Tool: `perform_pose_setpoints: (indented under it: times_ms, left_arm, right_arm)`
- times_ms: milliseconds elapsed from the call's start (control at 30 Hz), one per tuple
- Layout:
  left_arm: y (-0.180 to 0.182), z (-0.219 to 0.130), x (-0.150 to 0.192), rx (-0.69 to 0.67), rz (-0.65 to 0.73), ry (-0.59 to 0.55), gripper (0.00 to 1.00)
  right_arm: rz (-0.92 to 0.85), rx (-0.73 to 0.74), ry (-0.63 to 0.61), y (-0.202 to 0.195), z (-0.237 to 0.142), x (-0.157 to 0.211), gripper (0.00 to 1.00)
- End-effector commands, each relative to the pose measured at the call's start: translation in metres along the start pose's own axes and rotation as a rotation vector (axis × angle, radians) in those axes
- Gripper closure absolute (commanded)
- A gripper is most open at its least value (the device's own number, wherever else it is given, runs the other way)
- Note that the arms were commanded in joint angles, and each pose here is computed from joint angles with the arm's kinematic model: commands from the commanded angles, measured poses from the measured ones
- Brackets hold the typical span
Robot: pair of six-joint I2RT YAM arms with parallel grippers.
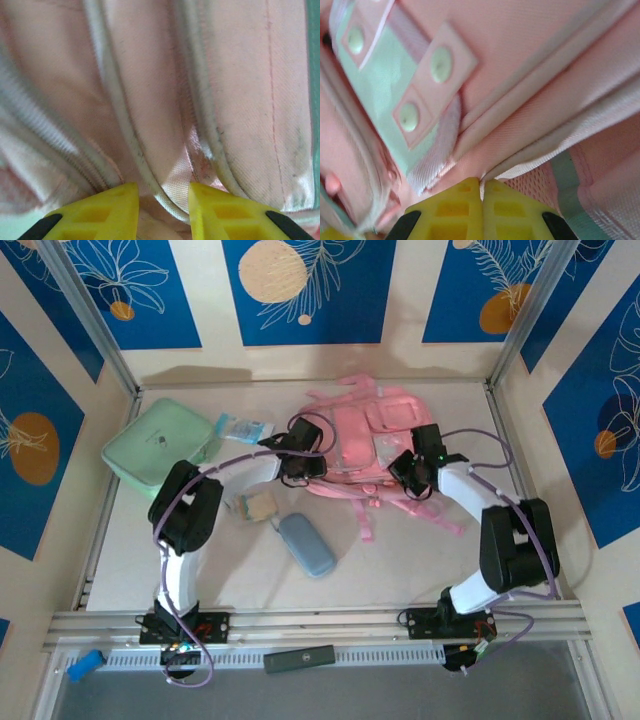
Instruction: Pack the student bag
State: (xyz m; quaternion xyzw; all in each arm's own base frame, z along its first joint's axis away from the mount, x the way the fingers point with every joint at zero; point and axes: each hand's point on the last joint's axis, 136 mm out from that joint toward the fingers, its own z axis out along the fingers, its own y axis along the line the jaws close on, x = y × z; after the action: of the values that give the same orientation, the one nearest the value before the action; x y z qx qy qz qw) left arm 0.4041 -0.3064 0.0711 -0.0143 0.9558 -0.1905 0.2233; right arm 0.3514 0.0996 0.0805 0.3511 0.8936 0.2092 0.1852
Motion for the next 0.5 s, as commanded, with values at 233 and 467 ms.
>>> perform_pose_setpoints:
  times_ms: [233,467]
  left_arm:
    - [-0.031,-0.049,-0.009,0.134,0.016,-0.023,0.59]
    - [-0.067,-0.055,0.036,0.182,0.000,0.044,0.58]
  right_arm:
    - [0.073,-0.115,-0.014,0.020,-0.030,0.018,1.00]
    - [0.043,0.002,0.009,-0.001,-0.036,0.012,0.80]
